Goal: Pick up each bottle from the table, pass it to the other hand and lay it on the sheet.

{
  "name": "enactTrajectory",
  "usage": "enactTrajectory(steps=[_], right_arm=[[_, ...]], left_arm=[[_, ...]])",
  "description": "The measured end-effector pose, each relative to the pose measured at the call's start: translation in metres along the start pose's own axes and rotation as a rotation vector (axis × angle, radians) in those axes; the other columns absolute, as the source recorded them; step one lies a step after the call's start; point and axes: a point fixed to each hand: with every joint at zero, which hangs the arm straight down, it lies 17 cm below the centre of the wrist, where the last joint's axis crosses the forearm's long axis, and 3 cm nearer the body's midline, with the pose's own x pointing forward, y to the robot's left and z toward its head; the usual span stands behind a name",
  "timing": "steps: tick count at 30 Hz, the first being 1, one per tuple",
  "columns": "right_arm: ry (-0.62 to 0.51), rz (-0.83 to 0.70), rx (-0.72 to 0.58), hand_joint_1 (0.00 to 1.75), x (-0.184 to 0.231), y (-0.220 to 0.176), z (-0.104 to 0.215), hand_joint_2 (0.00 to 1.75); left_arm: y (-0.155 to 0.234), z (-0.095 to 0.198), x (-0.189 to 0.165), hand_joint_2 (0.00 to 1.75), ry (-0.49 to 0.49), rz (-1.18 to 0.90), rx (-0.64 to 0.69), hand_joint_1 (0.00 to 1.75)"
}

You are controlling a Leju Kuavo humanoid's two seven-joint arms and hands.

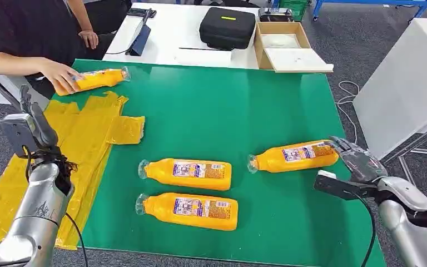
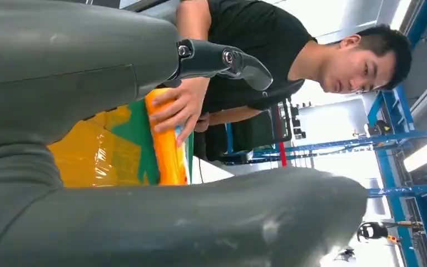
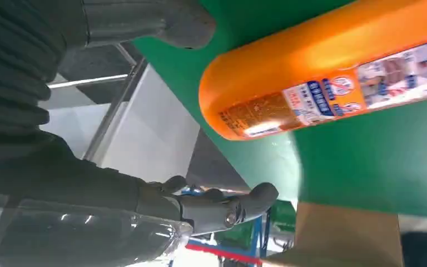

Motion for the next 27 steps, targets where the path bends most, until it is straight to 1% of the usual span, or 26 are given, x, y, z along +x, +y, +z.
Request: enactTrajectory(steps=[4, 10, 13, 19, 27], right_arm=[[0.004, 0.027, 0.030, 0.00, -0.008, -0.019, -0.022, 1.75], [0.011, 0.056, 0.059, 0.00, -0.006, -0.032, -0.052, 1.75], [0.005, 0.050, 0.097, 0.00, 0.000, -0.023, -0.060, 1.75], [-0.007, 0.050, 0.146, 0.00, 0.016, -0.021, -0.076, 1.75], [-0.034, 0.044, 0.189, 0.00, 0.027, -0.024, -0.082, 1.75]], left_arm=[[-0.001, -0.001, -0.001, 0.00, 0.003, 0.005, 0.002, 0.00], [-0.002, 0.002, -0.003, 0.00, 0.012, 0.012, -0.001, 0.00], [-0.001, 0.007, -0.007, 0.00, 0.020, 0.018, -0.007, 0.00], [0.006, 0.006, -0.008, 0.00, 0.021, 0.035, 0.004, 0.00], [0.023, 0.006, -0.013, 0.00, 0.031, 0.035, 0.022, 0.00]])
